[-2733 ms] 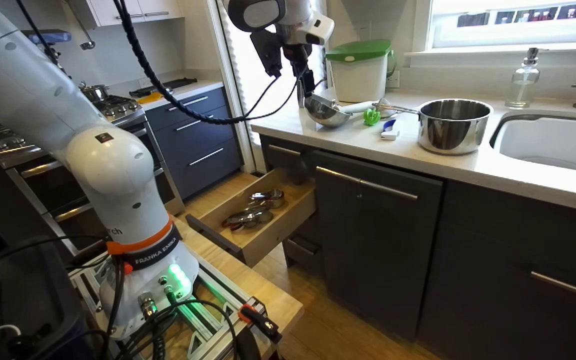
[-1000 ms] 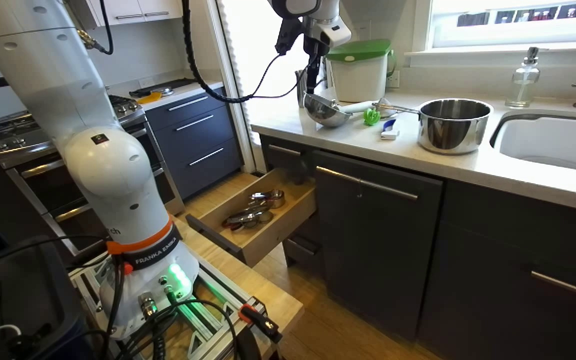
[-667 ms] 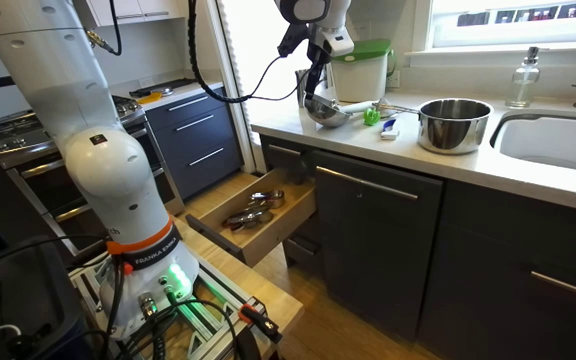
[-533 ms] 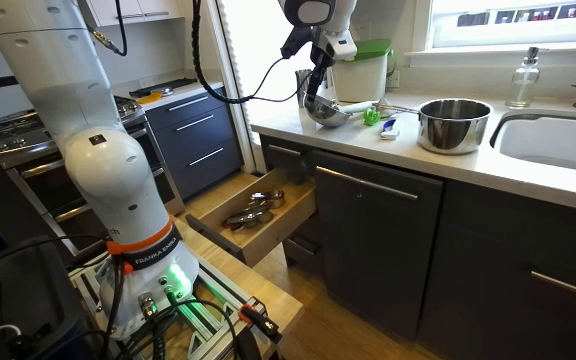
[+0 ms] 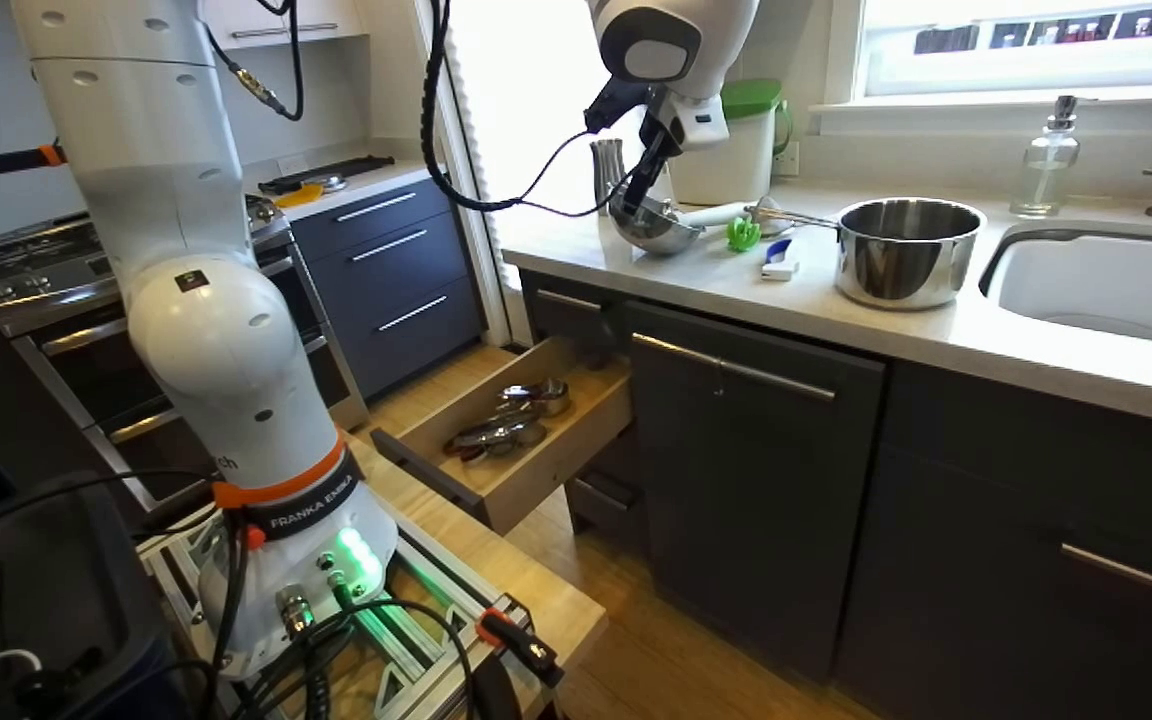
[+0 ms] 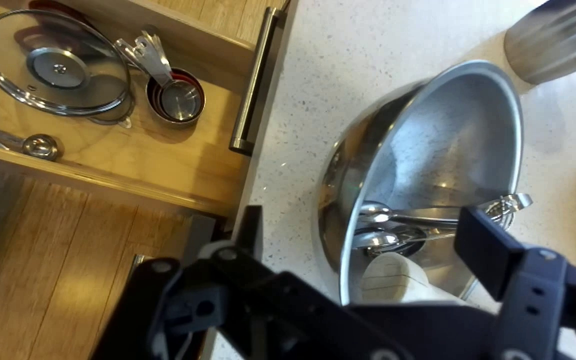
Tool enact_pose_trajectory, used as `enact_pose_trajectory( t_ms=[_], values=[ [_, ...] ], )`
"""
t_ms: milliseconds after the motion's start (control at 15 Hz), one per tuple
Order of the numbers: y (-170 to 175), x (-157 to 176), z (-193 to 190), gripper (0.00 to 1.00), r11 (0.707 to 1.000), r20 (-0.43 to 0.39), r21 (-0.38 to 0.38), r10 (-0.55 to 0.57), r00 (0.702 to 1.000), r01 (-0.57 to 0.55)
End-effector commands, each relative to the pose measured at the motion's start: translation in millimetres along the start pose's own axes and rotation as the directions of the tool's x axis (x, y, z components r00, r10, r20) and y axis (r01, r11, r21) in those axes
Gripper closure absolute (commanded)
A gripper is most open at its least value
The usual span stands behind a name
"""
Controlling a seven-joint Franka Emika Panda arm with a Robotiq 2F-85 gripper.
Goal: Pick up the dishpan and pour out the rolling pin and then move the dishpan to the left
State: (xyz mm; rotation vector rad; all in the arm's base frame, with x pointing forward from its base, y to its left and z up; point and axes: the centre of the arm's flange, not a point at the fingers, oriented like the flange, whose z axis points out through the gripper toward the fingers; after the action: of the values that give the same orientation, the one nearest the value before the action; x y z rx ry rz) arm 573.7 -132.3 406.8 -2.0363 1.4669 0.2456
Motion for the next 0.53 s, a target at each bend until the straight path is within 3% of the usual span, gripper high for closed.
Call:
enact_pose_trajectory(
  t_ms=[0,67,467],
  values=[
    [-11,17,9,0.27,0.999,0.063,0.011,0.039,0.997,-0.04],
    [-11,17,13,0.31,0.999,0.082,0.001,0.043,0.996,-0.043],
    [-12,21,30,0.78,0.995,0.149,-0.077,0.079,0.986,-0.068]
  ],
)
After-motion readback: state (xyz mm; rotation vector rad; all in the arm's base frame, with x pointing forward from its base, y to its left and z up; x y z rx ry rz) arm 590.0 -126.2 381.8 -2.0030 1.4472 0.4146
